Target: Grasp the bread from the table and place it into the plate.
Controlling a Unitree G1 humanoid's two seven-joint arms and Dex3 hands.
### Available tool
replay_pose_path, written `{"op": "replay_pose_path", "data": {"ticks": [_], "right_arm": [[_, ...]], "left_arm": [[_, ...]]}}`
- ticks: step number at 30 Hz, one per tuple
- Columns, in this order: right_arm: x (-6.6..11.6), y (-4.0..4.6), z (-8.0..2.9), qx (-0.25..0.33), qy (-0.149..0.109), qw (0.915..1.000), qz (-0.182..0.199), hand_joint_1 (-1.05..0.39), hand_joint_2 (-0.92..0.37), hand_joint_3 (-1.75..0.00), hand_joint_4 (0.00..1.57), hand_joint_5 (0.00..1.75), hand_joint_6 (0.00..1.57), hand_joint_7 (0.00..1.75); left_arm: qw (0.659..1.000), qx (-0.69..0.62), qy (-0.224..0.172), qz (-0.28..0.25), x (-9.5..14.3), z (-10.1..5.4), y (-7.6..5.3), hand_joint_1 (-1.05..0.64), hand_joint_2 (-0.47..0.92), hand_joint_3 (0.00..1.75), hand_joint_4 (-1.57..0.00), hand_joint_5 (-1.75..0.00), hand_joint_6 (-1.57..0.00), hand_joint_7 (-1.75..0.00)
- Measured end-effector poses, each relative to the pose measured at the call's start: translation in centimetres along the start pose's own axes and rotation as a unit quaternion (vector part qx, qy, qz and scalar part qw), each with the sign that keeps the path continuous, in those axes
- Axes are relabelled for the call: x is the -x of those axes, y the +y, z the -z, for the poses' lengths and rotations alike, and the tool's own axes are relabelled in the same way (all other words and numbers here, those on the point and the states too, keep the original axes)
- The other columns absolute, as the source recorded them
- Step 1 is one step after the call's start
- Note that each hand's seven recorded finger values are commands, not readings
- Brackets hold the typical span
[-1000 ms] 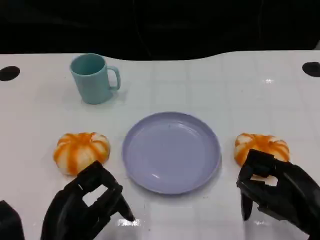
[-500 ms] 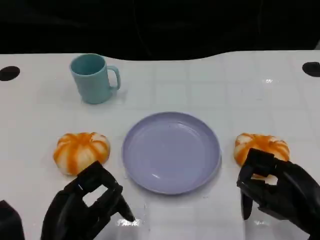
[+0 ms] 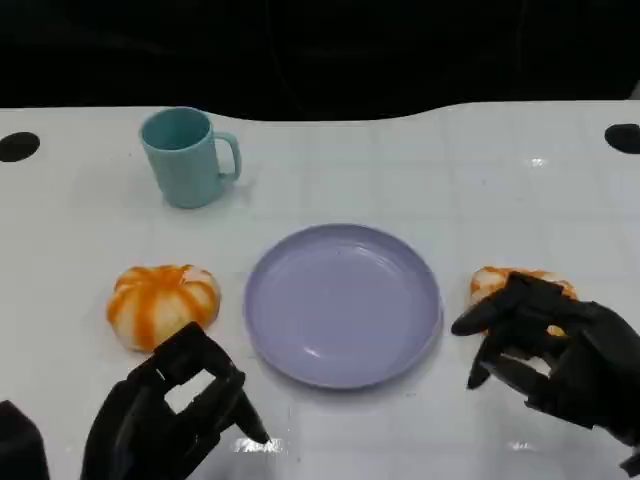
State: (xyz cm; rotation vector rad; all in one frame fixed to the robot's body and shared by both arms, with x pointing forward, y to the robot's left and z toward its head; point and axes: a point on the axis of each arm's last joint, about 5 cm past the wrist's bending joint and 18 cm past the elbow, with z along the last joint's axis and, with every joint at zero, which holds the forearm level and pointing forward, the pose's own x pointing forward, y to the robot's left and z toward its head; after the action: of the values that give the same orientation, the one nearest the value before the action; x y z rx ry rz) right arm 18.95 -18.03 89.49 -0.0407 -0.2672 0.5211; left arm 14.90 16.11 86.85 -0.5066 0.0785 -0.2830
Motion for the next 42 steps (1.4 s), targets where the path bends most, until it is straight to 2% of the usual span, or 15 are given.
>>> {"op": "replay_pose_path", "data": {"ticks": [3,7,10,12,14,18,24,27,30,35,37,42], "right_arm": [[-0.1,-0.23,-0.2,0.035,-0.014,0.9993,-0.001,-0.50,-0.92,-0.16,0.35,0.89,0.36,0.57],[-0.2,-0.49,-0.4,0.076,-0.023,0.9968,0.001,-0.50,-0.92,-0.11,0.26,0.71,0.35,0.34],[-0.5,-1.04,-0.9,0.132,-0.039,0.9905,0.004,-0.49,-0.92,-0.07,0.19,0.60,0.33,0.22],[-0.6,-1.41,-1.0,0.177,-0.044,0.9832,0.001,-0.48,-0.91,-0.05,0.16,0.57,0.33,0.19],[-0.6,-1.76,-1.2,0.225,-0.049,0.9732,-0.001,-0.47,-0.90,-0.03,0.13,0.54,0.33,0.16],[-0.6,-2.31,-1.5,0.295,-0.037,0.9549,-0.008,-0.44,-0.87,-0.01,0.03,0.49,0.26,0.10],[-0.7,-3.13,-2.3,0.387,0.013,0.9216,-0.030,-0.41,-0.82,0.00,0.00,0.29,0.21,0.04],[-0.9,-3.19,-2.8,0.432,0.035,0.8998,-0.049,-0.43,-0.80,0.00,0.00,0.27,0.21,0.03],[-1.1,-3.09,-3.1,0.480,0.059,0.8728,-0.067,-0.45,-0.78,0.00,0.00,0.25,0.20,0.03],[-1.4,-2.58,-2.9,0.526,0.089,0.8411,-0.087,-0.45,-0.77,0.00,0.00,0.28,0.22,0.02],[-1.7,-2.37,-2.6,0.537,0.094,0.8337,-0.090,-0.43,-0.76,0.00,0.00,0.32,0.24,0.02],[-2.7,-2.43,-1.7,0.551,0.101,0.8236,-0.088,-0.41,-0.75,0.00,0.00,0.36,0.25,0.01]], "left_arm": [[1.000,0.000,0.000,0.000,0.0,0.0,0.0,-0.63,0.92,0.16,-0.68,-1.75,-0.55,-1.61],[1.000,0.000,0.000,0.000,0.0,0.0,0.0,-0.62,0.92,0.16,-0.68,-1.75,-0.55,-1.61],[1.000,0.000,0.000,0.000,0.0,0.0,0.0,-0.63,0.92,0.16,-0.68,-1.75,-0.54,-1.61],[1.000,0.000,0.000,0.000,0.0,0.0,0.0,-0.63,0.92,0.16,-0.68,-1.75,-0.55,-1.60],[1.000,0.000,0.000,0.001,0.0,0.0,0.0,-0.63,0.92,0.16,-0.69,-1.75,-0.55,-1.60],[1.000,0.001,0.000,0.001,0.0,0.0,-0.1,-0.62,0.92,0.16,-0.68,-1.75,-0.55,-1.59],[1.000,0.001,0.000,0.002,0.0,0.1,-0.1,-0.62,0.92,0.17,-0.69,-1.75,-0.56,-1.60],[1.000,0.001,-0.001,0.002,-0.1,0.1,-0.1,-0.61,0.92,0.17,-0.68,-1.75,-0.56,-1.60],[1.000,0.000,-0.002,0.002,-0.1,0.0,-0.1,-0.61,0.92,0.18,-0.68,-1.75,-0.56,-1.60],[1.000,0.000,-0.002,0.003,-0.1,0.0,-0.1,-0.61,0.91,0.17,-0.69,-1.75,-0.56,-1.60],[1.000,0.001,-0.002,0.003,-0.1,0.1,-0.1,-0.62,0.91,0.17,-0.69,-1.75,-0.56,-1.60],[1.000,0.002,-0.003,0.003,0.0,0.0,-0.2,-0.61,0.91,0.17,-0.69,-1.75,-0.56,-1.60]]}}
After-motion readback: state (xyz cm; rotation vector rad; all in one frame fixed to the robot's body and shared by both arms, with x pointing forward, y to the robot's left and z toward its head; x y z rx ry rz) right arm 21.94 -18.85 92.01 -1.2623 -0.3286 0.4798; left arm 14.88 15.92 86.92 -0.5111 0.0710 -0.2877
